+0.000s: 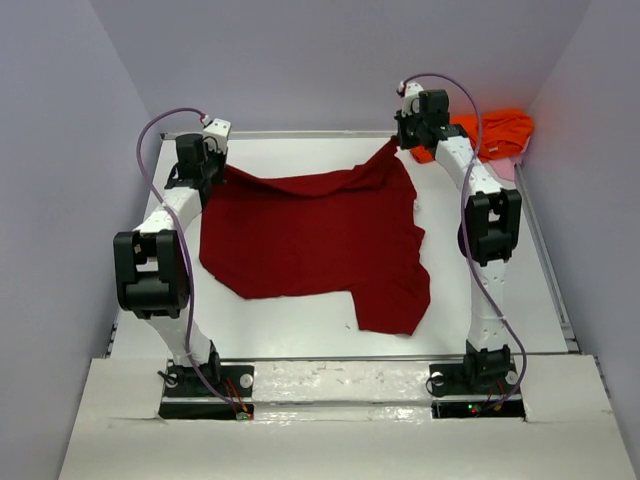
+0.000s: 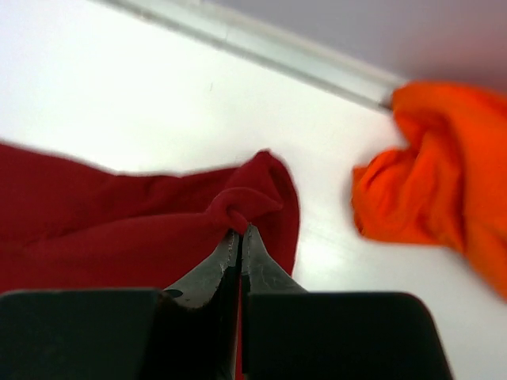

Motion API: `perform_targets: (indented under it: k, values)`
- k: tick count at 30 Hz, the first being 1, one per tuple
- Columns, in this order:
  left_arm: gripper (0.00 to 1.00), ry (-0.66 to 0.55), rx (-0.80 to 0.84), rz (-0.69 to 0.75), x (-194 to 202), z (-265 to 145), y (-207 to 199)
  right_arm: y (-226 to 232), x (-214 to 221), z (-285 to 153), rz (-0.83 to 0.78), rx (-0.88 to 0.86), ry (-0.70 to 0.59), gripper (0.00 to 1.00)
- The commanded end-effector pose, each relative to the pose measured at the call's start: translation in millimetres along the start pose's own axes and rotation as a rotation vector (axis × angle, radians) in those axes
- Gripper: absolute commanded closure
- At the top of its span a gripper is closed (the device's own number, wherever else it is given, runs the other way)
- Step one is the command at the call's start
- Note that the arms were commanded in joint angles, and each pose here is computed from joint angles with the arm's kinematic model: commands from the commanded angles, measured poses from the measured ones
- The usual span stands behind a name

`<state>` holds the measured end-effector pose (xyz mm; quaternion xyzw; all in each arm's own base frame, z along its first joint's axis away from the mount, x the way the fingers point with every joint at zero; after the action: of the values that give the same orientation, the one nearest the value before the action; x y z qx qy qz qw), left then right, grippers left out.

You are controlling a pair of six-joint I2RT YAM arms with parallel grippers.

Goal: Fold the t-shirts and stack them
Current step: Fold the flattened T-shirt at the center of the board.

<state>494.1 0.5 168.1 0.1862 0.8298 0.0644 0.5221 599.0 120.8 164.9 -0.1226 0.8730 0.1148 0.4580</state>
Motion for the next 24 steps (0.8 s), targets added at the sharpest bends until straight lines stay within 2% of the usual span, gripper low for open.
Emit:
perform_targets:
  k: [1,7,17,22,24]
  values:
    - [1.00,-0.047,-0.058,0.012,-26,-3,20,-11,-52,0,-0.035,0.049,-0.128,1.00]
    - [1.00,-0.047,-0.099,0.062,-28,-16,26,-1,-78,-25,-0.018,0.013,-0.164,1.00]
    - [1.00,-0.079,-0.123,0.121,-40,-49,33,0,-30,-73,-0.063,0.055,-0.031,1.00]
    - [1.00,-0.090,-0.137,0.121,-41,-56,36,-1,-29,-93,-0.082,0.081,-0.018,1.00]
    - [1.00,-0.086,-0.147,0.125,-40,-57,39,1,-42,-105,-0.083,0.079,-0.042,1.00]
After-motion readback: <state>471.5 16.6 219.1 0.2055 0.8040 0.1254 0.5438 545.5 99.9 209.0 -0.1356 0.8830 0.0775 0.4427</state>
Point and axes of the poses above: each gripper's point midway between its finger pads, its own z axis out along the fingers, its own y axis along the line the jaws close on, x = y × z, the point moved 2 cm from there along -z, back along the fingers, and after that the axes turned 7 degrees about z, right-handed, at the moved point
